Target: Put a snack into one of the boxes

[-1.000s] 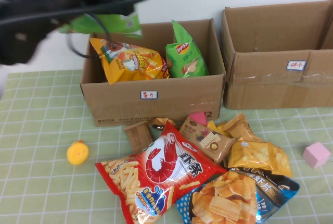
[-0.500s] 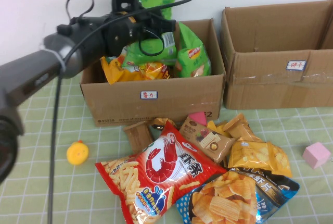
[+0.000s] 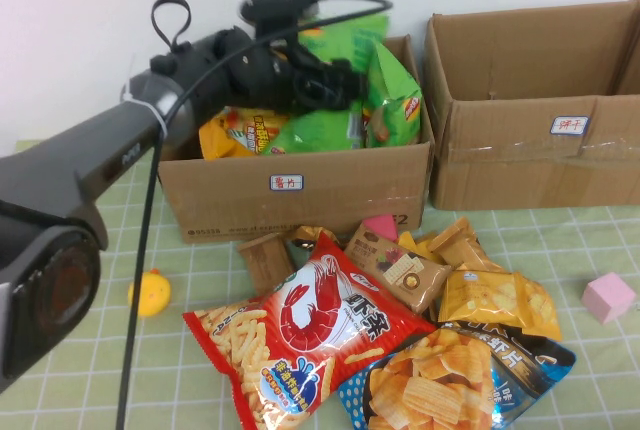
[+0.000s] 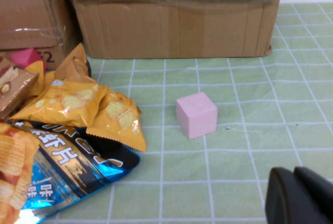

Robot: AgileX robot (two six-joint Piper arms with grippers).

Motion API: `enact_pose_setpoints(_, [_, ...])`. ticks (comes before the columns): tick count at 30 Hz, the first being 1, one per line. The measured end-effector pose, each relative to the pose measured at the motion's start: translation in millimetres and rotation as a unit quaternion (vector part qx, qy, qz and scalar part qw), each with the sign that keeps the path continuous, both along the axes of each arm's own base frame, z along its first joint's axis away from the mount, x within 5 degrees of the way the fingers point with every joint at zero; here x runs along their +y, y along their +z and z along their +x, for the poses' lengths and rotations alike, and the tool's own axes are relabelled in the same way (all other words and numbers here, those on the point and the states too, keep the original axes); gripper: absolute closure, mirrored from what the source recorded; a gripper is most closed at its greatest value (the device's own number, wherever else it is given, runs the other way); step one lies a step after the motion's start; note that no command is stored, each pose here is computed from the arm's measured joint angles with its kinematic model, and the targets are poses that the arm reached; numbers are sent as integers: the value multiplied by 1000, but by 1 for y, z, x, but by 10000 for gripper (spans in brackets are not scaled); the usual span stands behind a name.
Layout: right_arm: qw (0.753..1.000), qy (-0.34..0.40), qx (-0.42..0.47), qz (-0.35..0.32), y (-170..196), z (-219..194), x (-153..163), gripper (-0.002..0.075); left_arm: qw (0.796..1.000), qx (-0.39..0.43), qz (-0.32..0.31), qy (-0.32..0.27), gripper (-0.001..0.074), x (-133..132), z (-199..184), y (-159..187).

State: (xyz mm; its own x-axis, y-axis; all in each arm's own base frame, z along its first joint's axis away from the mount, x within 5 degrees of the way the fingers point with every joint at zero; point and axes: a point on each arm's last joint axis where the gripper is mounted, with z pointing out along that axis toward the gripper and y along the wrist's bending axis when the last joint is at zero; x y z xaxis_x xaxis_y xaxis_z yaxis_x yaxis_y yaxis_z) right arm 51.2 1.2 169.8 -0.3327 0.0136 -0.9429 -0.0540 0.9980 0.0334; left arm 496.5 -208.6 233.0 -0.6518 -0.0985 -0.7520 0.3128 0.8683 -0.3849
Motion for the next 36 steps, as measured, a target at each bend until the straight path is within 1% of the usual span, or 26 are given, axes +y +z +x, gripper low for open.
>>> enact_pose_setpoints(3, [1000, 0, 0, 0, 0, 0, 0, 728, 999, 28, 7, -26, 175, -4, -4, -8])
enact_pose_setpoints(6, [1000, 0, 0, 0, 0, 0, 0, 728, 998, 37, 18, -49, 141, 0, -5, -2])
enact_pose_setpoints(8, [1000, 0, 0, 0, 0, 0, 0, 728, 997, 19, 31, -69, 143, 5, -6, 16])
enact_pose_setpoints(10, [1000, 0, 0, 0, 0, 0, 0, 728, 995, -10, 54, -85, 172, 14, -11, 41])
enact_pose_setpoints(13, [1000, 0, 0, 0, 0, 0, 0, 728, 986, -69, 112, -102, 276, 30, -27, 93])
enact_pose_setpoints(15, [1000, 0, 0, 0, 0, 0, 0, 728, 976, -105, 157, -106, 395, 41, -45, 130])
enact_pose_setpoints(18, [1000, 0, 0, 0, 0, 0, 0, 728, 965, -131, 199, -114, 608, 54, -73, 171])
enact_pose_setpoints(20, [1000, 0, 0, 0, 0, 0, 0, 728, 960, -136, 213, -122, 676, 61, -93, 189])
enact_pose_setpoints(23, [1000, 0, 0, 0, 0, 0, 0, 728, 957, -121, 225, -141, 717, 70, -123, 196])
enact_pose_setpoints(25, [1000, 0, 0, 0, 0, 0, 0, 728, 957, -103, 221, -159, 727, 74, -145, 188])
enact_pose_setpoints(27, [1000, 0, 0, 0, 0, 0, 0, 728, 959, -101, 205, -169, 731, 79, -173, 181])
enact_pose_setpoints(32, [1000, 0, 0, 0, 0, 0, 0, 728, 965, -147, 150, -158, 735, 94, -249, 173])
enact_pose_setpoints(36, [1000, 0, 0, 0, 0, 0, 0, 728, 964, -192, 119, -137, 735, 109, -302, 161])
